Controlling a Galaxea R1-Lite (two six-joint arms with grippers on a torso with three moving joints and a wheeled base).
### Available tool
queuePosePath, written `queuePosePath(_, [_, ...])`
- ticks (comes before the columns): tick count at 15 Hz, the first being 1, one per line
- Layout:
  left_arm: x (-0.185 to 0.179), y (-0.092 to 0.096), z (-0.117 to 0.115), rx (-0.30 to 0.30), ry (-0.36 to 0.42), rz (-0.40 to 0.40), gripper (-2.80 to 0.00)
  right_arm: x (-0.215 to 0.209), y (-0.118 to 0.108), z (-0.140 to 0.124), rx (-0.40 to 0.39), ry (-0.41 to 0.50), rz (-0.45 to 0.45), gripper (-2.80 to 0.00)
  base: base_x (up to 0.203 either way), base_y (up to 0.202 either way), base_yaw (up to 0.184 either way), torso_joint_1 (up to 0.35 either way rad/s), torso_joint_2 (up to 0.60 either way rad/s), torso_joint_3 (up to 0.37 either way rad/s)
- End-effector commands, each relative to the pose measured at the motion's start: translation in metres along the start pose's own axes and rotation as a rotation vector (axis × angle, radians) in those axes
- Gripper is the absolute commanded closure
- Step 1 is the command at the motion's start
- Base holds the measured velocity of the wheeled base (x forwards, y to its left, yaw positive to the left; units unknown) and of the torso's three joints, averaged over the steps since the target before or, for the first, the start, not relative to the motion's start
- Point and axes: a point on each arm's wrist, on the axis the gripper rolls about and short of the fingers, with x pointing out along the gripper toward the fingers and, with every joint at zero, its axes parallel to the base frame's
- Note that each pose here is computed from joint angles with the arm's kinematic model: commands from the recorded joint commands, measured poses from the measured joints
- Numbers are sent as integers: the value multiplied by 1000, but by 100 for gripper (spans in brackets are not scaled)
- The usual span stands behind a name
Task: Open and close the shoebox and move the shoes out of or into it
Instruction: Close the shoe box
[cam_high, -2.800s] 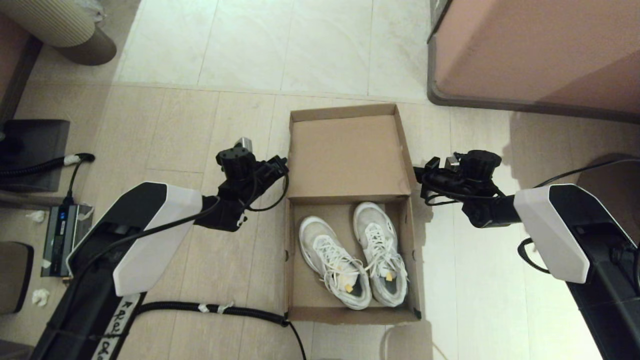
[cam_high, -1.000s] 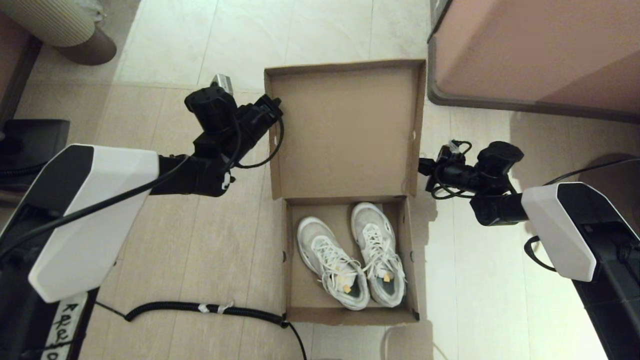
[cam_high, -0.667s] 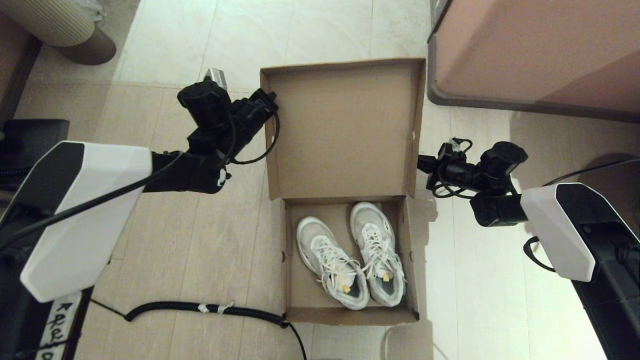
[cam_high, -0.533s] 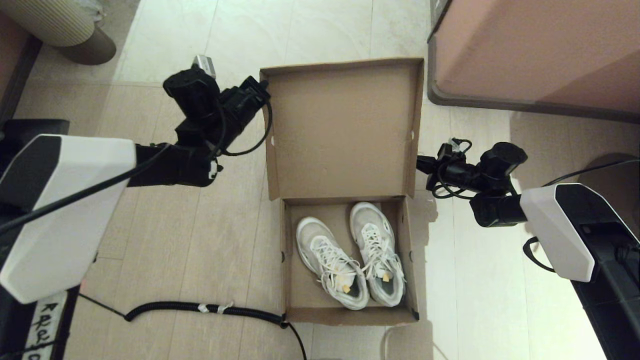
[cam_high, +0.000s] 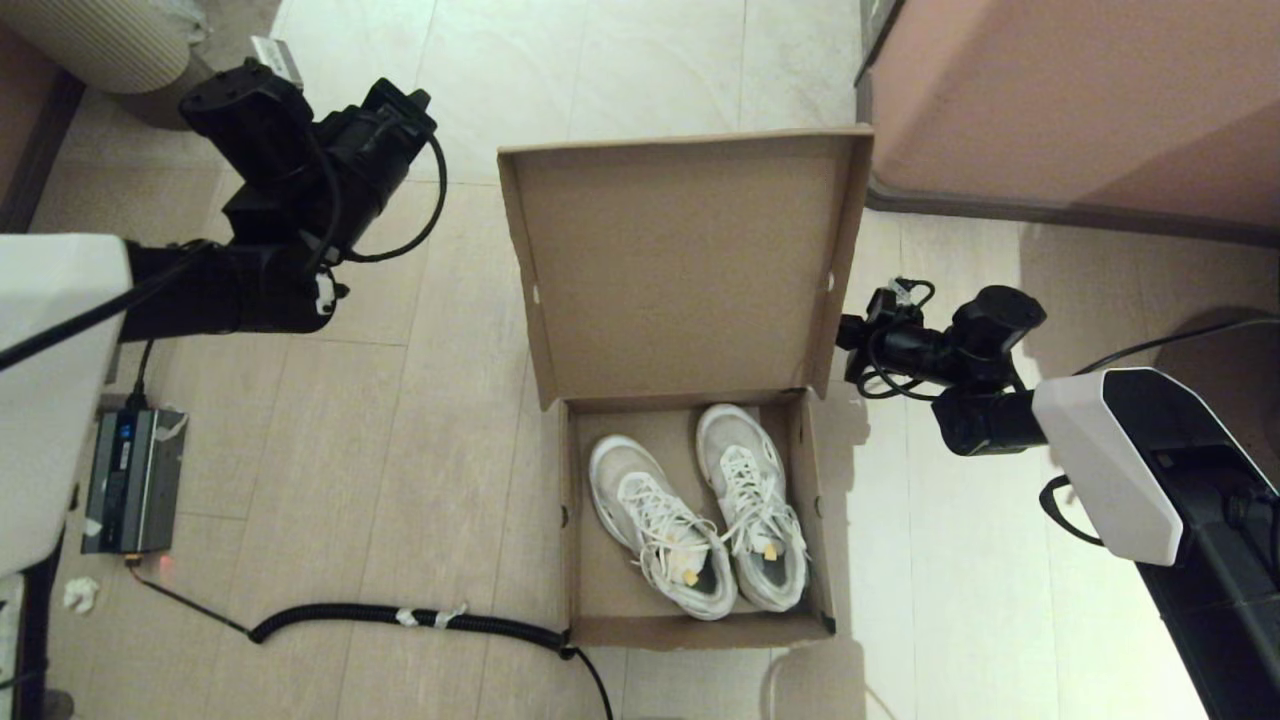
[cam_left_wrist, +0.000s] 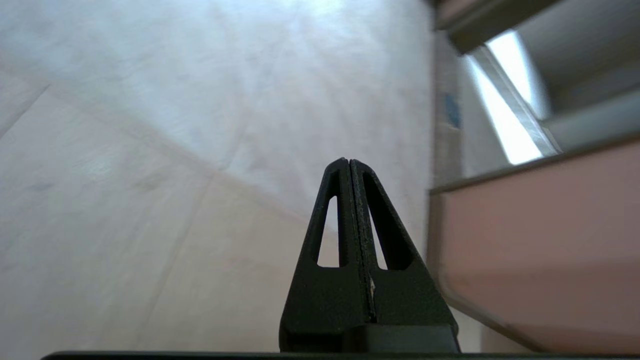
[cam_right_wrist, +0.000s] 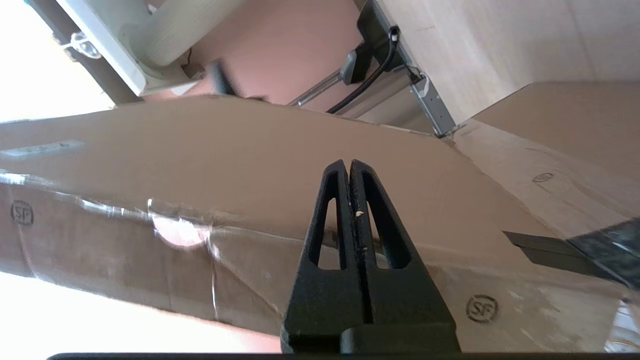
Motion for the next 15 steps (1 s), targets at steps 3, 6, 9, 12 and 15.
queuePosePath(3, [3,52,-45,-207,112,44,0,4,11,-2,2,17,10,0,0,0,0,0,0,0])
queuePosePath(6, [3,68,-70,-522,183,37,0,6,23,-4,24,69,6,0,0,0,0,0,0,0])
queuePosePath(9, [2,74,-82,-675,224,40,0,6,36,-7,25,147,-11,0,0,0,0,0,0,0])
queuePosePath(12, [2,67,-96,-725,357,-43,0,4,43,-11,34,181,-26,0,0,0,0,0,0,0])
queuePosePath(15, [4,38,-103,-734,401,-150,0,-5,42,-21,66,197,-49,0,0,0,0,0,0,0])
